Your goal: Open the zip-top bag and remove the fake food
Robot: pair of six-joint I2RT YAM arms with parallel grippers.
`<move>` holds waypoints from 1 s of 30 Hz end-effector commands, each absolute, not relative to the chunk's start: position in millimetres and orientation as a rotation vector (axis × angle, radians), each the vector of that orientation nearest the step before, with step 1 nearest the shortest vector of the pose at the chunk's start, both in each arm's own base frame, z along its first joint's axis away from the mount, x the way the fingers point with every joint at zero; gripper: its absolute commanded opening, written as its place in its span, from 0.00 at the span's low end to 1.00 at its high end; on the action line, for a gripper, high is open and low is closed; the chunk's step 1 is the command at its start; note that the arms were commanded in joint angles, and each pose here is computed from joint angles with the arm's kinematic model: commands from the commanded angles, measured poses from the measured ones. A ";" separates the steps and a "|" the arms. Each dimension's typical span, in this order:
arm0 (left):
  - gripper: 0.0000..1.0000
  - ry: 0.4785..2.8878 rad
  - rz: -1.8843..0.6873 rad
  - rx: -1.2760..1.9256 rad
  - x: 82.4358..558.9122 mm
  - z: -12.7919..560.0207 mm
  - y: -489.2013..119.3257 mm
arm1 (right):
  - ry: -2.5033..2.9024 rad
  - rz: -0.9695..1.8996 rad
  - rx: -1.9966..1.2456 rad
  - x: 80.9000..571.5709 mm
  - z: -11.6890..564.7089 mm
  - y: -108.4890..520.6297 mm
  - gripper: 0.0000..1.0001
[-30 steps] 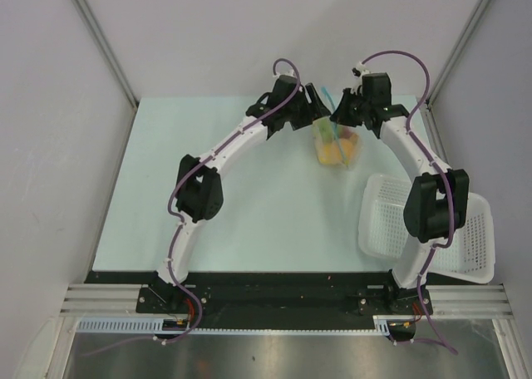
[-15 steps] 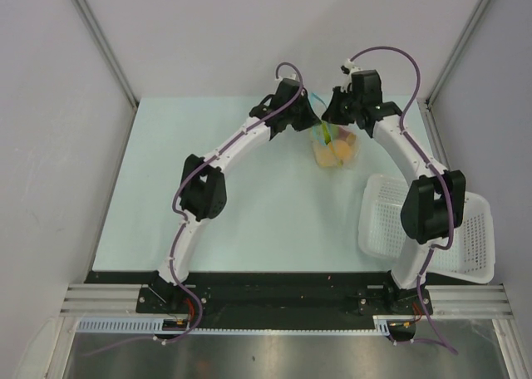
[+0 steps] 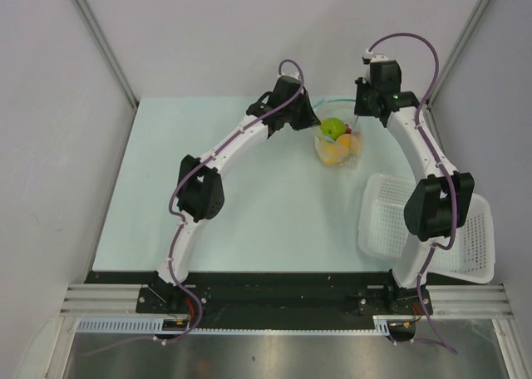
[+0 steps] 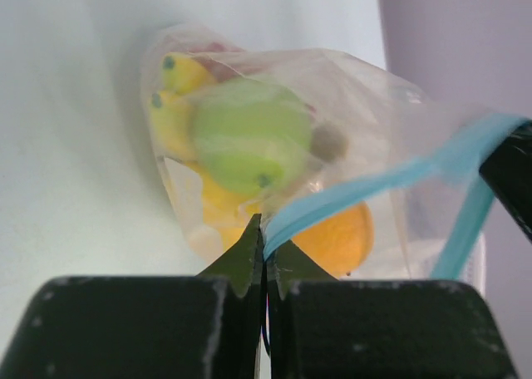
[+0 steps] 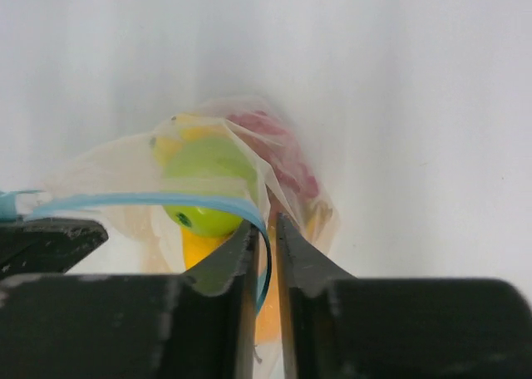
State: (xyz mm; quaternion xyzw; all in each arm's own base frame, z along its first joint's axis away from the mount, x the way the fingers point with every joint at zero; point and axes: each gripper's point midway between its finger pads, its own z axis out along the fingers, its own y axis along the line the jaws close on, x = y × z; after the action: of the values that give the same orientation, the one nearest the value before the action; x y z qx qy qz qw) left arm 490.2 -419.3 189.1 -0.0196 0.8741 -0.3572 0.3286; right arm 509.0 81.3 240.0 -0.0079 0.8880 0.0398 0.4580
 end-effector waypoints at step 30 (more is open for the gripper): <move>0.00 2.027 -1.394 0.010 469.6 300.9 -461.9 | 2.327 0.367 -0.033 478.9 268.3 137.1 0.28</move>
State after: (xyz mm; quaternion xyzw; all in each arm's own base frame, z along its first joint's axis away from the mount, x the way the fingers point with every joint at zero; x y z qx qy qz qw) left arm 476.9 -457.8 243.9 -0.0137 0.8173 -0.4887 0.3049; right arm 465.6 133.9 288.4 0.0033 0.9026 0.1359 0.4084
